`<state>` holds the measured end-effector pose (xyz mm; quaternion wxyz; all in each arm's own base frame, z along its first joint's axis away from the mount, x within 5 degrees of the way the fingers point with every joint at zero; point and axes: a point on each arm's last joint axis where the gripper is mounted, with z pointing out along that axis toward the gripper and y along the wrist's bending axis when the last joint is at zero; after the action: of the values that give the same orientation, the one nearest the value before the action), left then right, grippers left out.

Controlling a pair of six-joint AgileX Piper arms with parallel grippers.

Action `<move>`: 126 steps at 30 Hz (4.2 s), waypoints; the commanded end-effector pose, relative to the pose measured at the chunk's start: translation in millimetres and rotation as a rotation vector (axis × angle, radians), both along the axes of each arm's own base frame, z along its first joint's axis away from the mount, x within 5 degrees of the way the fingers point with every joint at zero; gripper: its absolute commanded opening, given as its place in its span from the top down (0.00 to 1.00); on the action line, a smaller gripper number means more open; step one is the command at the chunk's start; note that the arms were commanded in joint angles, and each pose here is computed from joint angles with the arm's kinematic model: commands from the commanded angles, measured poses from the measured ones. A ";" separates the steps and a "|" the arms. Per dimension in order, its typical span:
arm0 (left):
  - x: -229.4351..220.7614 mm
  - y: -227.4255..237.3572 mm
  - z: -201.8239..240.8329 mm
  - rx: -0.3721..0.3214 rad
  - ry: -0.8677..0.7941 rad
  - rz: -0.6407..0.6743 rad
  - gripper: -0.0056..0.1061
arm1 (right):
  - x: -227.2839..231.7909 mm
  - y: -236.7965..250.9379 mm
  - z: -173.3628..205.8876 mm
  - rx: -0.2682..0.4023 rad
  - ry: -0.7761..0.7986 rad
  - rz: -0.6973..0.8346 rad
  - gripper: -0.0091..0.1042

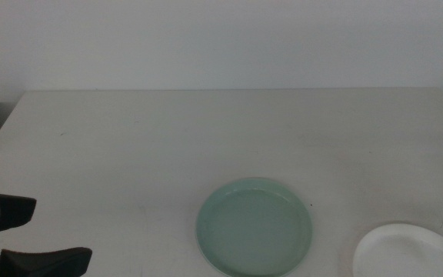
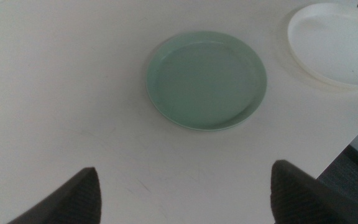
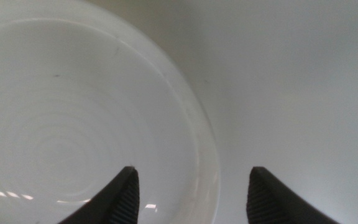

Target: Stack the three bowls on top of each other.

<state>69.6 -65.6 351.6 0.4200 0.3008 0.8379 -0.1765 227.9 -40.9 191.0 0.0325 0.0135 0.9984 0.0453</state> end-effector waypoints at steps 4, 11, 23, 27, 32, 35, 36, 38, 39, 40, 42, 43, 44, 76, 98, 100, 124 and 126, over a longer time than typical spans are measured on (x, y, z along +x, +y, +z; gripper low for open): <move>1.7 -2.5 11.2 -0.055 -0.052 -0.005 0.01 | 2.7 -3.8 -12.1 -0.026 -0.042 0.025 0.57; 1.7 -2.5 11.2 -0.055 -0.052 -0.005 0.01 | 2.2 -4.0 -27.6 -0.021 -0.003 0.043 0.62; 1.7 -2.5 11.2 -0.055 -0.052 -0.005 0.01 | 1.5 -3.5 -39.5 -0.005 0.053 0.046 0.91; 1.7 -2.5 11.2 -0.055 -0.052 -0.005 0.01 | -3.0 -2.0 -24.0 -0.001 0.050 0.051 0.93; 1.7 -2.5 11.2 -0.055 -0.052 -0.005 0.01 | -7.3 2.6 29.1 0.013 -0.078 -0.032 0.93; 1.7 -2.5 11.2 -0.055 -0.052 -0.005 0.01 | -8.5 5.8 68.8 0.044 -0.184 -0.175 0.93; 1.7 -2.5 11.2 -0.055 -0.052 -0.005 0.01 | -8.3 6.9 78.9 0.051 -0.206 -0.207 0.93; 1.7 -2.5 11.2 -0.055 -0.052 -0.005 0.01 | -4.7 12.1 99.6 0.054 -0.255 -0.222 0.93; 1.7 -2.5 11.2 -0.055 -0.052 -0.005 0.01 | -2.0 15.5 108.2 0.058 -0.274 -0.210 0.93; 1.7 -2.5 11.2 -0.055 -0.052 -0.005 0.01 | 1.0 21.5 115.0 0.068 -0.286 -0.184 0.93; 1.7 -2.5 11.2 -0.055 -0.052 -0.005 0.01 | 7.0 35.8 123.5 0.105 -0.305 -0.136 0.93; 1.7 -2.5 11.2 -0.055 -0.052 -0.005 0.01 | 10.2 44.3 126.8 0.127 -0.312 -0.117 0.93; 1.7 -2.5 11.2 -0.055 -0.052 -0.005 0.01 | 14.2 52.8 129.1 0.145 -0.320 -0.094 0.93; 1.7 -2.5 11.2 -0.055 -0.052 -0.005 0.01 | 92.3 213.4 41.4 0.158 -0.179 0.242 0.90; 1.7 -2.5 11.2 -0.055 -0.052 -0.005 0.01 | 111.8 221.1 140.9 0.165 -0.334 0.368 0.44; 1.7 -2.5 11.2 -0.055 -0.052 -0.005 0.01 | 114.0 217.8 156.0 0.140 -0.369 0.377 0.44; 160.8 14.3 68.5 0.127 -0.248 0.558 0.01 | 67.1 91.1 278.2 0.038 -0.673 0.215 0.49; 165.9 26.9 66.5 0.109 -0.212 0.582 0.01 | 55.3 79.8 283.8 0.033 -0.691 0.182 0.49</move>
<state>235.6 -45.9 399.7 0.4864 0.0915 0.8681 0.0393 309.7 50.7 451.4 0.3378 -0.0935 0.9336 0.0741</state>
